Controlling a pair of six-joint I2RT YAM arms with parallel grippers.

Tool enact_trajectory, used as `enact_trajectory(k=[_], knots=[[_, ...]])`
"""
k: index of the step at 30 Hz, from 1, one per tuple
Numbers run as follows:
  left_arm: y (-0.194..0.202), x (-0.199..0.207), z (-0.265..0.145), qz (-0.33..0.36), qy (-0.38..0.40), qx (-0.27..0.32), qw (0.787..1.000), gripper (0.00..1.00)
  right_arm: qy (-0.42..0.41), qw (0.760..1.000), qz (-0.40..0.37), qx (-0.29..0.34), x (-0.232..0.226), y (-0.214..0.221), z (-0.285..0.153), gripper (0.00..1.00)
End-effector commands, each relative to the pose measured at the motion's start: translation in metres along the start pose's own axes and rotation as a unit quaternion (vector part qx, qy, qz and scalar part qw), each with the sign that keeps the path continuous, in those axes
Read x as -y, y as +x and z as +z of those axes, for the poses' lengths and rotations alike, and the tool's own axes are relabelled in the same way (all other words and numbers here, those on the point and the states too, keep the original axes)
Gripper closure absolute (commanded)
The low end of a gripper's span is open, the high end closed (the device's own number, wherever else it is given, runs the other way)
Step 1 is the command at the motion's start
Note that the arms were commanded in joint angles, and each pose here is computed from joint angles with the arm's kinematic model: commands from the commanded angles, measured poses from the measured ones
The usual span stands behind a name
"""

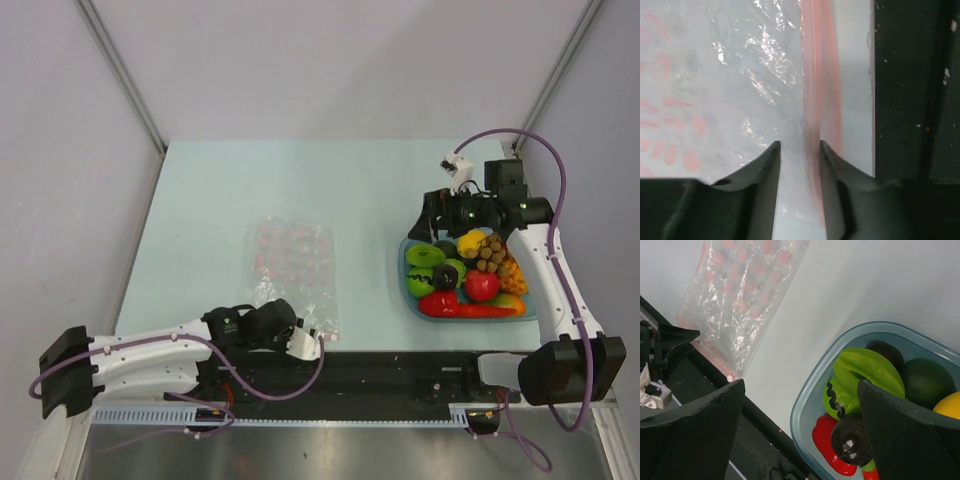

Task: Place the food in the zip-top bag and seal the zipper
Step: Pick up the zipper food storage bag at the center of the board.

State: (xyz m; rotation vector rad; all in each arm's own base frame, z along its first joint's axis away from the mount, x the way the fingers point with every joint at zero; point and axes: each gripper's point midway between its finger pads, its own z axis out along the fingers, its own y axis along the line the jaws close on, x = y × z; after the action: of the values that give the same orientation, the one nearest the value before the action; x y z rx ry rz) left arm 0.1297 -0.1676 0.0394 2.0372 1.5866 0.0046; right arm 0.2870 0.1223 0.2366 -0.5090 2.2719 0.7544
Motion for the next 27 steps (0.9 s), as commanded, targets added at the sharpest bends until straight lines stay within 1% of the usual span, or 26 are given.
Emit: enact_trajectory(k=[1,2,3,4,5,6,7,8,9,10,11,12,13,14,15,16,17,18,19,20,21,22,23,24,25,27], knots=[[-0.015,-0.023,-0.002,0.004,-0.046,0.018,0.999,0.68,0.012,1.000,-0.022,0.009,0.001,-0.002,-0.006,0.00],[-0.017,-0.022,-0.003,-0.009,-0.041,0.020,0.999,0.75,0.014,1.000,-0.023,0.013,0.002,-0.004,-0.006,0.00],[-0.024,-0.027,-0.004,-0.021,-0.041,0.021,0.999,0.89,0.016,1.000,-0.022,0.012,0.003,-0.003,-0.005,0.00],[-0.026,-0.029,-0.006,-0.052,-0.036,0.020,0.998,0.97,0.020,1.000,-0.018,0.017,0.005,-0.006,-0.004,0.00],[-0.028,-0.033,-0.006,-0.075,-0.032,0.019,0.996,1.00,0.025,0.999,-0.012,0.020,0.007,-0.007,-0.003,0.00],[-0.042,-0.048,-0.012,-0.104,-0.032,0.034,0.993,1.00,0.031,0.999,-0.010,0.023,0.009,-0.009,-0.002,0.00],[-0.038,-0.056,-0.013,-0.175,-0.017,0.036,0.984,1.00,0.033,0.999,-0.003,0.029,0.011,-0.014,-0.001,0.00],[-0.042,-0.067,-0.016,-0.214,-0.011,0.046,0.976,1.00,0.033,0.999,0.000,0.031,0.012,-0.017,0.000,0.00],[-0.057,-0.096,-0.029,-0.250,-0.025,0.070,0.965,1.00,0.034,0.999,-0.001,0.040,0.011,-0.025,-0.002,0.00],[-0.045,-0.109,-0.026,-0.318,-0.021,0.052,0.946,1.00,0.033,0.998,-0.002,0.050,0.011,-0.032,-0.001,0.00],[-0.050,-0.121,-0.030,-0.348,-0.016,0.068,0.935,1.00,0.032,0.998,0.005,0.055,0.012,-0.037,-0.001,0.00],[-0.059,-0.148,-0.043,-0.375,-0.036,0.090,0.922,1.00,0.029,0.998,0.007,0.063,0.010,-0.043,-0.002,0.00],[-0.052,-0.164,-0.046,-0.432,-0.048,0.091,0.896,1.00,0.026,0.996,-0.001,0.081,0.008,-0.056,-0.005,0.00],[-0.051,-0.176,-0.051,-0.456,-0.059,0.097,0.883,1.00,0.021,0.996,0.005,0.089,0.006,-0.062,-0.006,0.00],[-0.056,-0.199,-0.064,-0.478,-0.082,0.114,0.867,1.00,0.009,0.995,0.003,0.096,0.000,-0.068,-0.007,0.00],[-0.052,-0.209,-0.070,-0.527,-0.094,0.113,0.837,1.00,0.003,0.994,-0.005,0.112,-0.003,-0.078,-0.009,0.00],[-0.050,-0.216,-0.069,-0.552,-0.098,0.107,0.821,1.00,-0.004,0.993,-0.010,0.120,-0.006,-0.082,-0.009,0.00],[-0.051,-0.235,-0.082,-0.571,-0.129,0.110,0.804,1.00,-0.015,0.992,-0.001,0.125,-0.012,-0.085,-0.009,0.00],[-0.048,-0.234,-0.085,-0.610,-0.130,0.094,0.776,1.00,-0.023,0.990,-0.007,0.138,-0.016,-0.092,-0.009,0.00],[-0.045,-0.239,-0.088,-0.623,-0.140,0.087,0.765,1.00,-0.034,0.990,-0.008,0.140,-0.021,-0.094,-0.006,0.00],[-0.037,-0.249,-0.101,-0.633,-0.176,0.079,0.750,1.00,-0.042,0.989,-0.005,0.142,-0.025,-0.097,-0.004,0.00],[-0.027,-0.255,-0.110,-0.646,-0.209,0.073,0.731,1.00,-0.054,0.988,-0.017,0.145,-0.035,-0.101,0.001,0.00],[-0.020,-0.259,-0.117,-0.649,-0.235,0.068,0.720,1.00,-0.058,0.987,-0.023,0.146,-0.038,-0.103,0.004,0.00],[-0.014,-0.262,-0.133,-0.652,-0.260,0.069,0.709,1.00,-0.064,0.987,-0.025,0.142,-0.041,-0.103,0.009,0.00],[0.001,-0.265,-0.144,-0.657,-0.296,0.053,0.691,1.00,-0.070,0.987,-0.027,0.139,-0.045,-0.104,0.013,0.00],[0.010,-0.259,-0.164,-0.662,-0.318,0.044,0.677,1.00,-0.091,0.986,-0.027,0.134,-0.057,-0.106,0.018,0.00]])
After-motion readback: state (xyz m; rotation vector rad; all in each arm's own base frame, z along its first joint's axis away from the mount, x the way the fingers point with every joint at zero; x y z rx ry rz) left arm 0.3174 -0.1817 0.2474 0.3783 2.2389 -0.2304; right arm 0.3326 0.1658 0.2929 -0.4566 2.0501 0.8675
